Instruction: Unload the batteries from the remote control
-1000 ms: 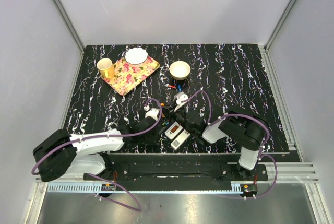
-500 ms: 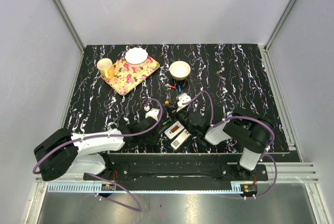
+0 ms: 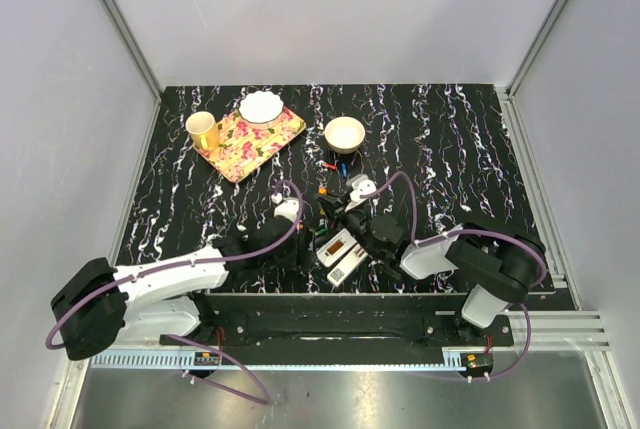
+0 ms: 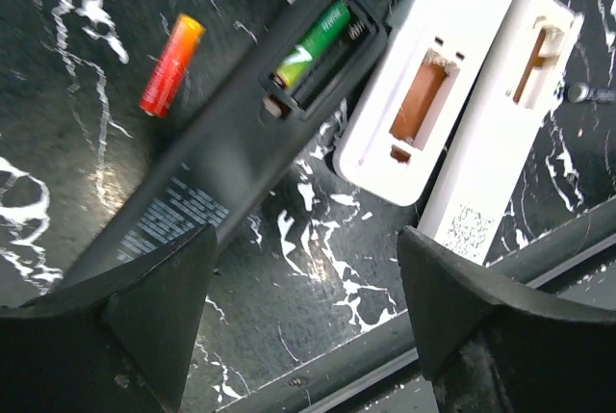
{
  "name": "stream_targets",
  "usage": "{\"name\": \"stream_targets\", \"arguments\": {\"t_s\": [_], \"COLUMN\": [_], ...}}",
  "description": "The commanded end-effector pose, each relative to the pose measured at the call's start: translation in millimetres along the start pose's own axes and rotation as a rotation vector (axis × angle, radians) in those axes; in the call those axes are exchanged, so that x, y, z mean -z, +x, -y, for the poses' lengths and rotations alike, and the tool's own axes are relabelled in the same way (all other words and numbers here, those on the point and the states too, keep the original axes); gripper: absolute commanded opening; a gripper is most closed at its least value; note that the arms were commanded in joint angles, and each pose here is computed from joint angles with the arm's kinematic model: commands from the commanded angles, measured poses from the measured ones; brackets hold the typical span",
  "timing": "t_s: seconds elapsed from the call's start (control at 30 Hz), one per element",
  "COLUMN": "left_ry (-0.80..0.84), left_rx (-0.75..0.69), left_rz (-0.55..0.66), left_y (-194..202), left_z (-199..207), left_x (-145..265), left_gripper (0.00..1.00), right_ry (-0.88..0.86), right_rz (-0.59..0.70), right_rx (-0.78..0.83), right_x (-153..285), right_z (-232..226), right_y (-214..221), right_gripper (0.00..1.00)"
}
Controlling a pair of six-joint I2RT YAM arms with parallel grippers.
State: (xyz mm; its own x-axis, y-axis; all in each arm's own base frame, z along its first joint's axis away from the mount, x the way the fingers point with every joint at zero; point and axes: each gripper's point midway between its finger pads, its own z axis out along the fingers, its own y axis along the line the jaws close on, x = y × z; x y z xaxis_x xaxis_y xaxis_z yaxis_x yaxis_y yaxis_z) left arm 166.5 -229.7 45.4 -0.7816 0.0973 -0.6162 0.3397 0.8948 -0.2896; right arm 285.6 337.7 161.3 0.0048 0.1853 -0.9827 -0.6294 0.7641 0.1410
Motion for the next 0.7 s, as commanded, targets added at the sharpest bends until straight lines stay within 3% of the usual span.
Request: {"name": "stream_targets", "arguments": {"t_s": [0.0, 0.3, 0.67], "left_ry": [-0.036, -0.034, 0.051], "left_rx": [0.008, 0.073, 0.138], "left_rz": [0.088, 0.095, -0.08], "left_y": [-32.5, -43.2, 3.2], "left_z": [-10.7, -36.9, -36.9], "left_x": [10.6, 9.5, -10.4], "left_gripper": [0.81, 0.75, 0.7], "right_ry": [-0.013, -0.009, 0.013], "right_rz": [0.263, 0.257, 0.273], "right_rx": [-0.121, -0.163, -0.174], "right_x": [5.6, 17.9, 26.0], "right_z": [-4.0, -0.2, 5.7], "right_y": [-76.6, -76.6, -84.0], "right_gripper": [0.0, 0.0, 0.0]}}
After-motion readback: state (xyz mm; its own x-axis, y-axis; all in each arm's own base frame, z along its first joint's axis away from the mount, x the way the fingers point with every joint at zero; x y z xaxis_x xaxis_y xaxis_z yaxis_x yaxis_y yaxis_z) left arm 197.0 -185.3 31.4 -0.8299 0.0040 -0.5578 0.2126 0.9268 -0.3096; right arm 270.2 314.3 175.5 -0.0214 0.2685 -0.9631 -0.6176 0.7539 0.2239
